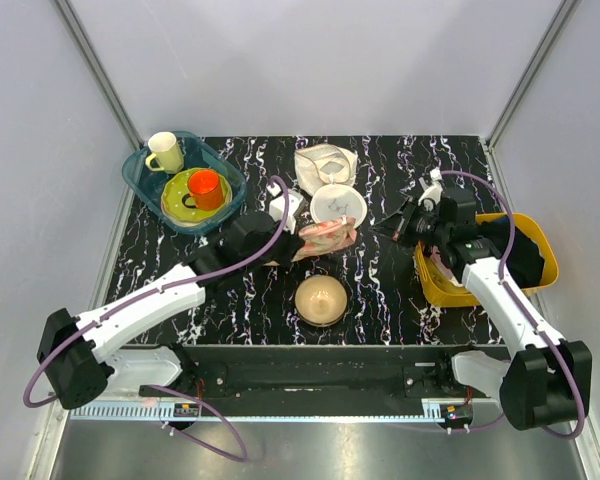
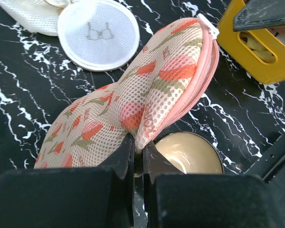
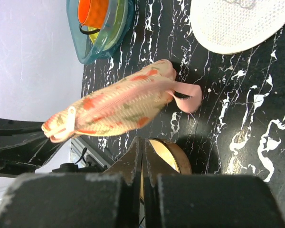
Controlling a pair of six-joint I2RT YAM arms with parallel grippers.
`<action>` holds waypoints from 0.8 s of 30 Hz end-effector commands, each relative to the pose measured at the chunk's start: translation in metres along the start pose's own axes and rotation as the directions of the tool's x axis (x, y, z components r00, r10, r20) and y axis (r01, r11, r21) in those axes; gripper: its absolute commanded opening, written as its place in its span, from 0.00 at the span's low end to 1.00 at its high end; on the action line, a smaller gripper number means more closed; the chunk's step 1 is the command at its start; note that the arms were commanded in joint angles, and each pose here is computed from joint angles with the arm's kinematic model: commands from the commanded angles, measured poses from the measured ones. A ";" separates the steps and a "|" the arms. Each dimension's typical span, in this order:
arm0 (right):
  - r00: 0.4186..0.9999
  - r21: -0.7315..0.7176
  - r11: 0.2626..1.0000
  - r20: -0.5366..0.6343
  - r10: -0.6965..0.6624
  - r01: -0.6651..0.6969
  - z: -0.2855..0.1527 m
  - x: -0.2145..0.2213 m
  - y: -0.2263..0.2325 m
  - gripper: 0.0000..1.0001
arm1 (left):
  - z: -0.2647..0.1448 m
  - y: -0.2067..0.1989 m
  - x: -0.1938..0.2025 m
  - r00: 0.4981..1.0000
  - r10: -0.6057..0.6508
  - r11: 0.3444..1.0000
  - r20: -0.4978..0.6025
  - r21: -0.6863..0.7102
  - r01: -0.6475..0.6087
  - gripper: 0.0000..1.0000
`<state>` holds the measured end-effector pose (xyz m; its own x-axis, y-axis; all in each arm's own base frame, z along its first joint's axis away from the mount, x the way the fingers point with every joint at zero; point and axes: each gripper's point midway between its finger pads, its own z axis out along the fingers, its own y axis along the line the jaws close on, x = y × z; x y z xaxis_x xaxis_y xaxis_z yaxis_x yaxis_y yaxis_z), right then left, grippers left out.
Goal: Unzip the laundry bag and remove the bra
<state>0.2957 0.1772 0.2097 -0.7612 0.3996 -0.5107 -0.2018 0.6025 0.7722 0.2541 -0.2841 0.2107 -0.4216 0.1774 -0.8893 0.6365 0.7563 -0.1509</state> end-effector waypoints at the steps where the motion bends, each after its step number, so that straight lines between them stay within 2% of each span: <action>1: 0.999 -0.069 0.997 0.039 -0.029 0.031 -0.003 -0.014 0.016 0.00 | -0.006 0.012 -0.021 0.997 -0.004 0.998 0.080 -0.058 0.009 0.00; 9: 0.994 -0.083 0.993 0.068 -0.081 0.087 -0.025 -0.015 0.037 0.01 | 0.001 0.000 -0.025 0.998 -0.002 1.000 0.059 -0.002 0.002 0.00; 10: 0.994 -0.082 0.992 0.069 -0.085 0.091 -0.027 -0.016 0.038 0.12 | 0.001 0.000 -0.024 0.998 -0.002 1.000 0.061 -0.005 0.002 0.00; 11: 0.994 -0.084 0.992 0.064 -0.087 0.093 -0.028 -0.016 0.041 0.37 | 0.002 0.001 -0.024 0.998 -0.005 1.000 0.062 -0.006 0.006 0.00; 13: 0.995 -0.103 0.990 0.049 -0.091 0.096 -0.026 -0.014 0.046 0.45 | 0.002 -0.001 -0.024 0.998 -0.005 1.000 0.063 0.003 0.005 0.00; 14: 0.995 -0.107 0.990 0.041 -0.086 0.090 -0.022 -0.014 0.047 0.53 | 0.001 -0.001 -0.026 0.998 -0.009 1.000 0.066 0.004 0.009 0.00; 20: 0.994 -0.153 0.985 -0.052 -0.093 0.084 0.008 0.004 0.053 0.56 | 0.002 -0.003 -0.022 0.999 -0.009 1.000 0.050 0.012 0.009 0.00; 24: 0.988 -0.236 0.971 -0.135 -0.069 0.035 0.021 0.012 0.057 0.59 | 0.001 -0.003 -0.019 0.999 -0.012 1.000 0.043 0.014 0.011 0.00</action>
<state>0.2833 0.2146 0.2219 -0.8135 0.2958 -0.5007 -0.2926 0.5359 0.7920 0.2560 -0.2798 0.1980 -0.4485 0.2018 -0.8707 0.6220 0.7700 -0.1420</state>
